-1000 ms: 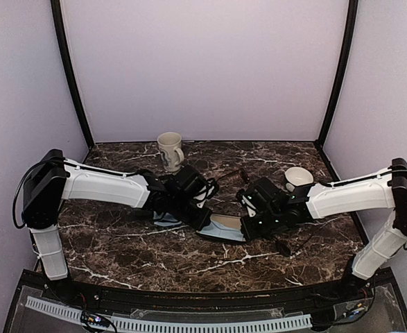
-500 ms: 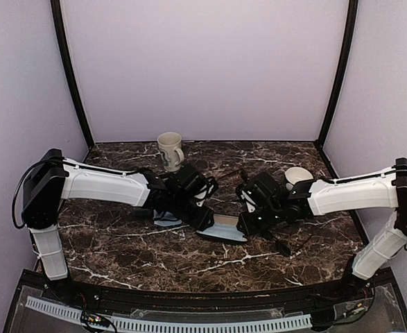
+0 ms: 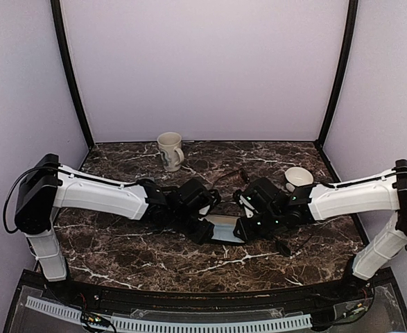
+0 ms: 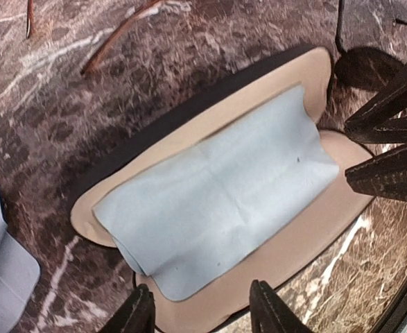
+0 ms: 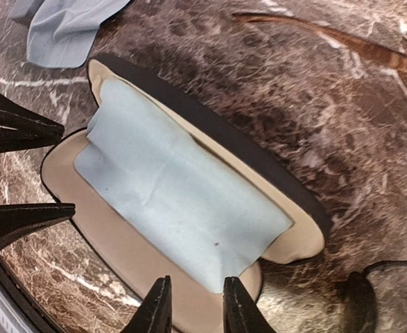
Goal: Organize the sunglasses
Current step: Place the folded cleaning cloth in the sunglasses case.
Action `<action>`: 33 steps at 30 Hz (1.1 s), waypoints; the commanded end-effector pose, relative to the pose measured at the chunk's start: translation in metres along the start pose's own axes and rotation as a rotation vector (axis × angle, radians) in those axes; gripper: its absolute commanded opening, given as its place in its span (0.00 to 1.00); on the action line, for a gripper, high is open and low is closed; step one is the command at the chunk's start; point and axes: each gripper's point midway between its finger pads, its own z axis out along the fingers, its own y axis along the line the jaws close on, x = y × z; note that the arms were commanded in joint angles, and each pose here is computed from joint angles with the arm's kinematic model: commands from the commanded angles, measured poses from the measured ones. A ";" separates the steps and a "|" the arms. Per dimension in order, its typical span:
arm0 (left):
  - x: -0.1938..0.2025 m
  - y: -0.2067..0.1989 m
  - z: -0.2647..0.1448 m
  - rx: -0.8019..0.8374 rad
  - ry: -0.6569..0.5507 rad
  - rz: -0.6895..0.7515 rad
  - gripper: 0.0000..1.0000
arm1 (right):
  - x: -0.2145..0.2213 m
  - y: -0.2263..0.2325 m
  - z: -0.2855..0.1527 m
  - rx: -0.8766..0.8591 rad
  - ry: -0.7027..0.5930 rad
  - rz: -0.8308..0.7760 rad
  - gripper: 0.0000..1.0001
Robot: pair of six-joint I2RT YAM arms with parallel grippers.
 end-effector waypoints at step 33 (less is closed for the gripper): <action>0.000 -0.011 -0.011 -0.068 -0.028 0.025 0.48 | 0.005 -0.008 -0.048 0.014 -0.104 0.091 0.26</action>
